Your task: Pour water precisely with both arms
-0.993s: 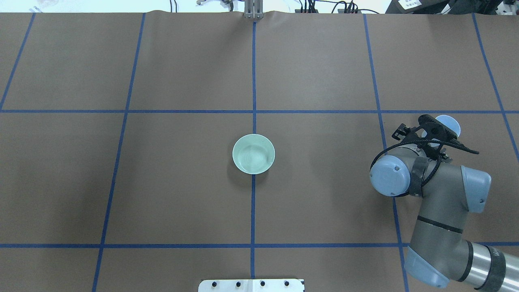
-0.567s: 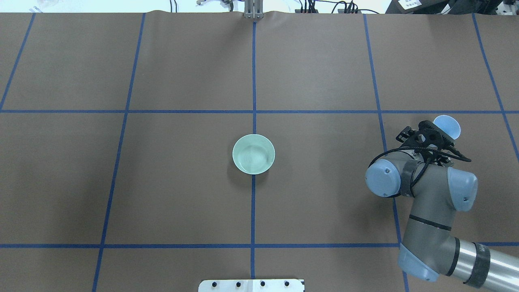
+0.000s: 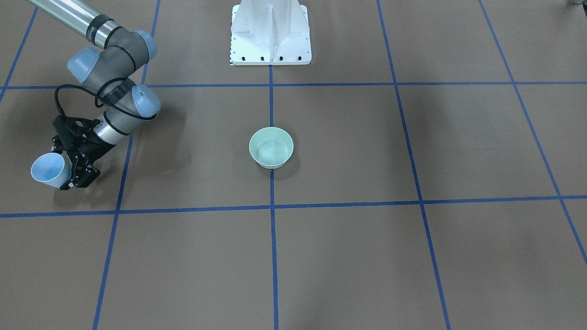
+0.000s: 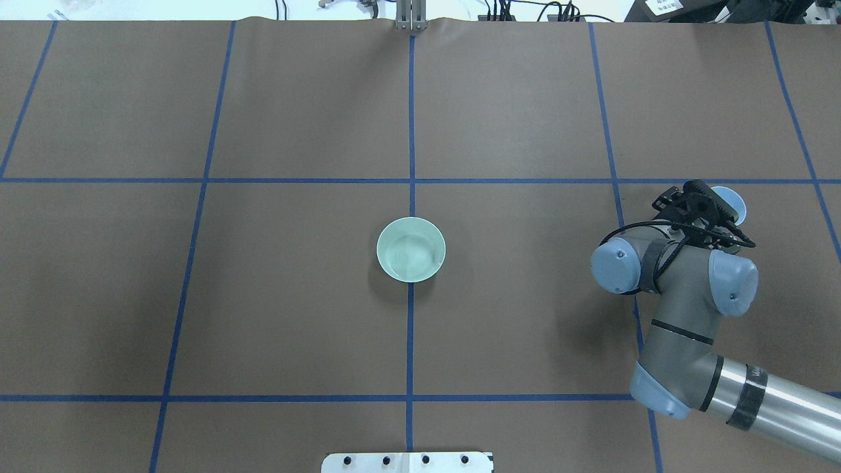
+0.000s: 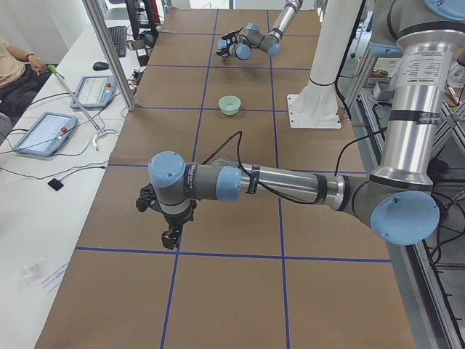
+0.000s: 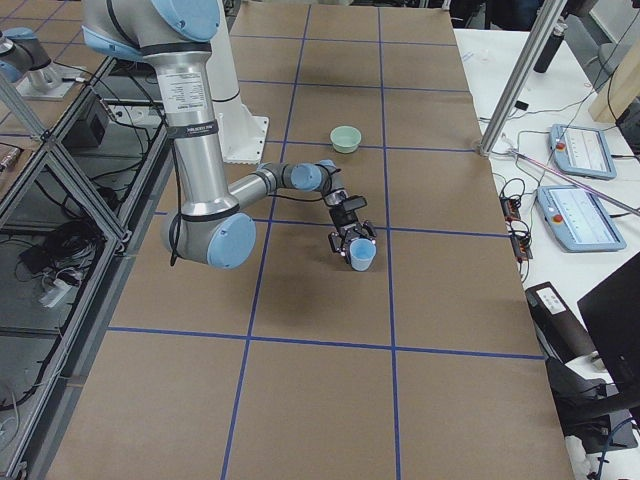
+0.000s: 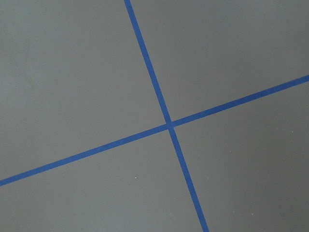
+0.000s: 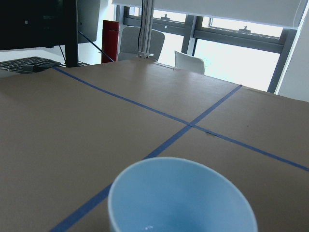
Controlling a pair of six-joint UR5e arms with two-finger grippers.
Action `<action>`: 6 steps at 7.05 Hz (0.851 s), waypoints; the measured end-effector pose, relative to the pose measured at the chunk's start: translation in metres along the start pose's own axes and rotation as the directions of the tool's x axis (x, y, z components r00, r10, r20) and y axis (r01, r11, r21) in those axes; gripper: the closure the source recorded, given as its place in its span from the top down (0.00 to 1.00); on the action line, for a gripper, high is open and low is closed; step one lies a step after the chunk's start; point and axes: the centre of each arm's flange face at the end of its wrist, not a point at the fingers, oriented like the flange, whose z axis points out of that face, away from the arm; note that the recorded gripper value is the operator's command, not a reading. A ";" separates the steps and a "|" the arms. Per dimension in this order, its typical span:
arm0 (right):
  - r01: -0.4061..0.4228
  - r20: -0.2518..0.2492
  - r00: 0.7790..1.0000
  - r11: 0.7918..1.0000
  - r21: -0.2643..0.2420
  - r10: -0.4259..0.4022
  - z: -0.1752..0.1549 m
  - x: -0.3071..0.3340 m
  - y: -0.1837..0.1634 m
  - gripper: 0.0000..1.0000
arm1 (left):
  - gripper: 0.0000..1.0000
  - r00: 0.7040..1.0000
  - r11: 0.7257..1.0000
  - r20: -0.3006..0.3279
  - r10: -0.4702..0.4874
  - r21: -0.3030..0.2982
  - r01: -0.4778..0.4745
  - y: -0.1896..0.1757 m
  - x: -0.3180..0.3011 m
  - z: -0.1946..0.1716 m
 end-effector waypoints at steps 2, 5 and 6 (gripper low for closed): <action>0.000 -0.013 1.000 1.000 0.025 0.001 0.012 -0.001 0.000 0.92 | 1.00 1.000 1.000 -0.007 -0.001 0.002 0.001 0.000 0.001 0.000; 0.003 -0.002 1.000 0.999 0.049 -0.003 0.015 -0.003 -0.001 0.00 | 1.00 1.000 1.000 -0.008 0.000 0.003 0.000 0.000 0.001 0.000; 0.000 0.007 1.000 0.998 0.058 -0.001 0.014 -0.004 -0.003 0.00 | 1.00 1.000 1.000 -0.008 -0.001 0.003 0.001 0.000 0.001 0.000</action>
